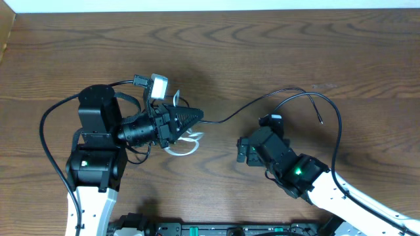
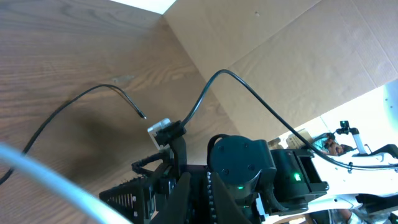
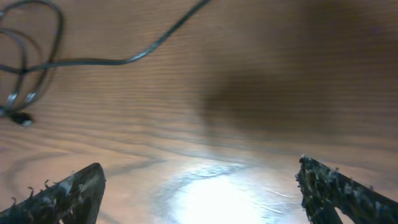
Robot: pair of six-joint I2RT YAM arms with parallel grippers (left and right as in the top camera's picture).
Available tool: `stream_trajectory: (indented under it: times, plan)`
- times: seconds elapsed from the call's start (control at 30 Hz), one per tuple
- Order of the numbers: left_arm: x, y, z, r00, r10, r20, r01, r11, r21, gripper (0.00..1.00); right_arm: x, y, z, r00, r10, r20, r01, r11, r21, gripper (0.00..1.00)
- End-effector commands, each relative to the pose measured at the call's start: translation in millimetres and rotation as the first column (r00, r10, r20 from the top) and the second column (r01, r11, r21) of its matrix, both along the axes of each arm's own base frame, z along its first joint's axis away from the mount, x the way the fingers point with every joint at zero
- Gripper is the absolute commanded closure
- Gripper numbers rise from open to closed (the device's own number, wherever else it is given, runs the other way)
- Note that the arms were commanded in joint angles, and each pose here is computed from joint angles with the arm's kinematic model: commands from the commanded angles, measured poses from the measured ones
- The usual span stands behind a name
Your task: Untangle cables
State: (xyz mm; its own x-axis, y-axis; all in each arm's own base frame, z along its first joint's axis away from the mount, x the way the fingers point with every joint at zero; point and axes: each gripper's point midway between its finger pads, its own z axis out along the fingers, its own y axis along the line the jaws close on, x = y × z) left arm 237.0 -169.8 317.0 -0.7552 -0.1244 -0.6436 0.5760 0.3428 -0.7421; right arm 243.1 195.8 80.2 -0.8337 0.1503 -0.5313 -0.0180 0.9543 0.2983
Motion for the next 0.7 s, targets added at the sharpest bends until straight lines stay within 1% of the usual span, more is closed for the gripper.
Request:
stream_trajectory:
  times: [0.0, 0.13, 0.2, 0.3, 0.37, 0.4, 0.47, 0.53, 0.6, 0.67]
  plan:
    - [-1.5, 0.1, 2.6, 1.000, -0.004, -0.001, 0.004, 1.000, -0.007, 0.93, 7.1, -15.9, 2.8, 0.998, -0.048, 0.045, 0.052, 0.996, -0.079, 0.05]
    - [-1.8, 0.0, 2.2, 1.000, -0.004, -0.004, 0.004, 1.000, -0.007, 0.92, 7.4, -16.9, 2.1, 0.998, -0.051, 0.039, 0.054, 0.996, -0.075, 0.01]
    - [-1.9, 0.1, 1.6, 1.000, -0.004, -0.008, 0.003, 1.000, -0.007, 0.92, 6.6, -14.4, 2.1, 0.999, -0.043, 0.033, 0.045, 0.997, -0.065, 0.01]
    - [-1.3, 0.0, 0.6, 1.000, -0.004, -0.013, 0.004, 1.000, -0.007, 0.93, 4.4, -2.7, 3.6, 1.000, -0.007, 0.016, 0.007, 1.000, -0.014, 0.01]
    - [0.5, 0.9, -3.1, 0.999, 0.009, -0.033, -0.009, 1.000, 0.000, 0.93, 2.1, 14.3, 8.1, 0.996, 0.088, 0.021, -0.089, 0.996, 0.030, 0.01]
    - [4.3, 3.4, -8.6, 0.997, 0.045, -0.068, -0.044, 0.999, 0.014, 0.92, -0.6, 28.3, 13.1, 0.982, 0.183, 0.040, -0.185, 0.981, 0.057, 0.01]
    - [15.6, 14.6, -29.5, 0.964, 0.182, -0.192, -0.170, 0.982, 0.077, 0.93, -8.6, 52.3, 23.0, 0.936, 0.342, 0.079, -0.349, 0.931, 0.107, 0.01]
    - [22.5, 25.5, -47.3, 0.910, 0.296, -0.291, -0.267, 0.954, 0.136, 0.93, -19.2, 72.4, 33.4, 0.872, 0.473, 0.125, -0.488, 0.860, 0.151, 0.01]
    - [25.6, 30.9, -55.0, 0.874, 0.350, -0.338, -0.312, 0.936, 0.162, 0.93, -24.9, 80.0, 37.8, 0.839, 0.525, 0.146, -0.544, 0.822, 0.168, 0.01]
    - [26.2, 30.7, -54.3, 0.858, 0.357, -0.370, -0.324, 0.934, 0.150, 0.92, -25.6, 80.8, 38.1, 0.835, 0.530, 0.147, -0.549, 0.818, 0.171, 0.01]
